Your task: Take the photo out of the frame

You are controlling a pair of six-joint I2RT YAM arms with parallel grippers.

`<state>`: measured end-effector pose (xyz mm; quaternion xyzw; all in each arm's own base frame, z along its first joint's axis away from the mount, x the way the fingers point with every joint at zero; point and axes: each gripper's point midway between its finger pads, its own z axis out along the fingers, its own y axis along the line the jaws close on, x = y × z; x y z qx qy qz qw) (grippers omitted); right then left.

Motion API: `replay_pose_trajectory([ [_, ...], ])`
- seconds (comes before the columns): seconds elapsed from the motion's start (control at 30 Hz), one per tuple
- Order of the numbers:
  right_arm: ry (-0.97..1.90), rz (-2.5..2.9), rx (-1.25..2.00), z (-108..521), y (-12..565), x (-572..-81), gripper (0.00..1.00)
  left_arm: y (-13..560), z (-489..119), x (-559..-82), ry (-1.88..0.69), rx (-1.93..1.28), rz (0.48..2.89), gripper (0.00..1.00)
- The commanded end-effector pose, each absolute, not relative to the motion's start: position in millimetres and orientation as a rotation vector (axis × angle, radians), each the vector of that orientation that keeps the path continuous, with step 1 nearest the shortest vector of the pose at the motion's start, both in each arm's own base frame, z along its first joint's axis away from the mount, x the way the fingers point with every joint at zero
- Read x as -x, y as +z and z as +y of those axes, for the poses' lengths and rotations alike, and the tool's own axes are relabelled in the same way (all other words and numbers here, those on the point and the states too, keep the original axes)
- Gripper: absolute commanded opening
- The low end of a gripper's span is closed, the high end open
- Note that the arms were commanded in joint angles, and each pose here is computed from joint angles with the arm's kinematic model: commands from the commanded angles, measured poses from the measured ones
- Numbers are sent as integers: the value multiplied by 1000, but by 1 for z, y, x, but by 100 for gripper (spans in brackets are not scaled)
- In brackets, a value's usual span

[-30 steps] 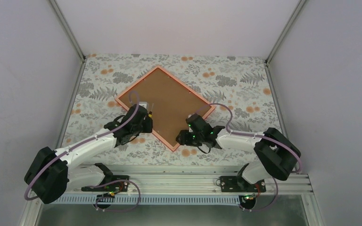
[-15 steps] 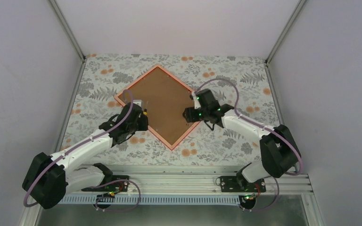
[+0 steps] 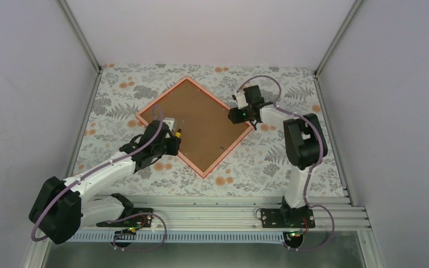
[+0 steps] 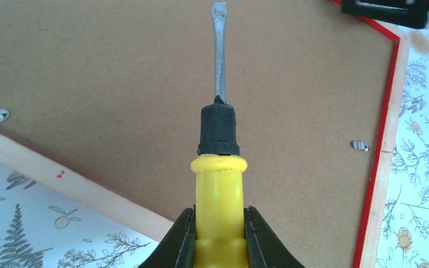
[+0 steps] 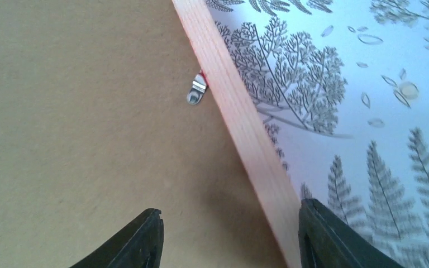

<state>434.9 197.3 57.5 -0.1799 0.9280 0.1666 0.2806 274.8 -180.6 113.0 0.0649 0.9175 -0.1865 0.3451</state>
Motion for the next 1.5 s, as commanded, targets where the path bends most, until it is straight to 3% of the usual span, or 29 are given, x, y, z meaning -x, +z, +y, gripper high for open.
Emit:
replay_pose_trajectory([
  [0.0,453,2422,608,209,55,-461,52,114,-191,-278,-532,-242,2345,2],
  [0.33,412,2472,664,211,23,-484,46,108,-198,-277,-570,-260,2355,2],
  [0.63,409,2509,615,201,20,-463,24,101,-209,-276,-621,-292,2385,2],
  [1.0,460,2548,459,190,22,-415,4,102,-226,-268,-643,-346,2396,2],
  [1.47,411,2652,103,166,18,-348,4,108,-263,-258,-636,-433,2416,2],
])
